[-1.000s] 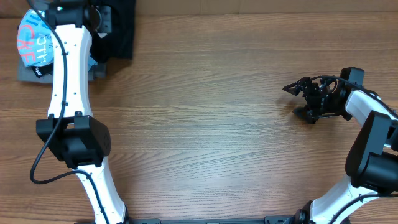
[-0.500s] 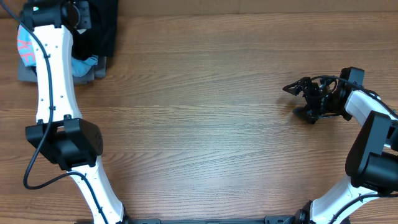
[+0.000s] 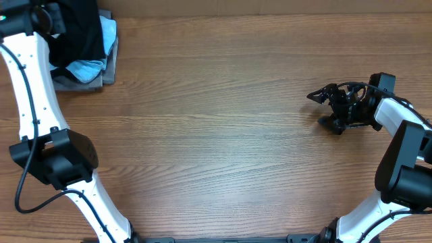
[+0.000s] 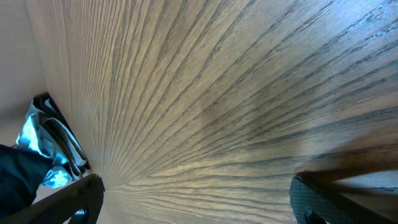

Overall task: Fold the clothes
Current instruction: 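Carry the folded shirt with the left gripper onto the top-left clothes stack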

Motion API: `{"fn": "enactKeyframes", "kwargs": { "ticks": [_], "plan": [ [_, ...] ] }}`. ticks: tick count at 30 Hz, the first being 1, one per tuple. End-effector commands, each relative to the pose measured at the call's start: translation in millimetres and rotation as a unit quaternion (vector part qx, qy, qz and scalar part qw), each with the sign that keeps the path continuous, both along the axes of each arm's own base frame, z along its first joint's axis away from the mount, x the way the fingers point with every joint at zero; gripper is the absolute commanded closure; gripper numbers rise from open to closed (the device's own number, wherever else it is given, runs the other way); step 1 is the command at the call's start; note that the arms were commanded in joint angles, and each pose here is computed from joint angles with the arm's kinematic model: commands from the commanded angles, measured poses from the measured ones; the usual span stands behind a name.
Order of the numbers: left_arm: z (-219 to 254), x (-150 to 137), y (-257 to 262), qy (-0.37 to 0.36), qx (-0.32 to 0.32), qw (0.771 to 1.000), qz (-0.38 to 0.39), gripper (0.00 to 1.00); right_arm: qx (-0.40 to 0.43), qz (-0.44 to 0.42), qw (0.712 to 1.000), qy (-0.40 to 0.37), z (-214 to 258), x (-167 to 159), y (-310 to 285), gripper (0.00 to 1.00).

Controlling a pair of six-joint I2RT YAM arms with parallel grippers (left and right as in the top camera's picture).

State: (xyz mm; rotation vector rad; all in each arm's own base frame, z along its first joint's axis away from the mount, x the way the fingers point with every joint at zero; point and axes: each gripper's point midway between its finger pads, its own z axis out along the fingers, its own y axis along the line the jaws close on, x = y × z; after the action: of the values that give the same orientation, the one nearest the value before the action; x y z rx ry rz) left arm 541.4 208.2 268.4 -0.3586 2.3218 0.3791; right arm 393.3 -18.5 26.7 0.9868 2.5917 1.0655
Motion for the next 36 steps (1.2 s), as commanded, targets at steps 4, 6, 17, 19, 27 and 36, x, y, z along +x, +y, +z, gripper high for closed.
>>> {"fn": "enactKeyframes", "kwargs": {
  "ticks": [4,6,17,19,27,36],
  "plan": [
    [-15,9,26,-0.016,-0.021,0.999,0.023,0.91,-0.056,-0.010,0.998,0.029,-22,-8,-18,0.00],
    [-30,14,32,-0.009,-0.024,0.999,0.026,0.91,-0.056,-0.010,0.998,0.029,-22,-8,-18,0.00],
    [-88,29,73,-0.017,-0.042,0.994,0.099,0.49,-0.056,-0.010,0.998,0.029,-22,-8,-18,0.00],
    [-81,30,76,-0.027,-0.038,0.994,0.100,0.44,-0.056,-0.011,0.998,0.029,-22,-8,-18,0.00],
    [-7,28,76,-0.105,-0.013,0.990,0.097,0.12,-0.056,-0.010,0.998,0.029,-22,-8,-18,0.00],
    [82,23,35,-0.191,-0.017,0.981,0.042,0.46,-0.056,-0.011,0.998,0.029,-22,-8,-18,0.00]
  ]
}}
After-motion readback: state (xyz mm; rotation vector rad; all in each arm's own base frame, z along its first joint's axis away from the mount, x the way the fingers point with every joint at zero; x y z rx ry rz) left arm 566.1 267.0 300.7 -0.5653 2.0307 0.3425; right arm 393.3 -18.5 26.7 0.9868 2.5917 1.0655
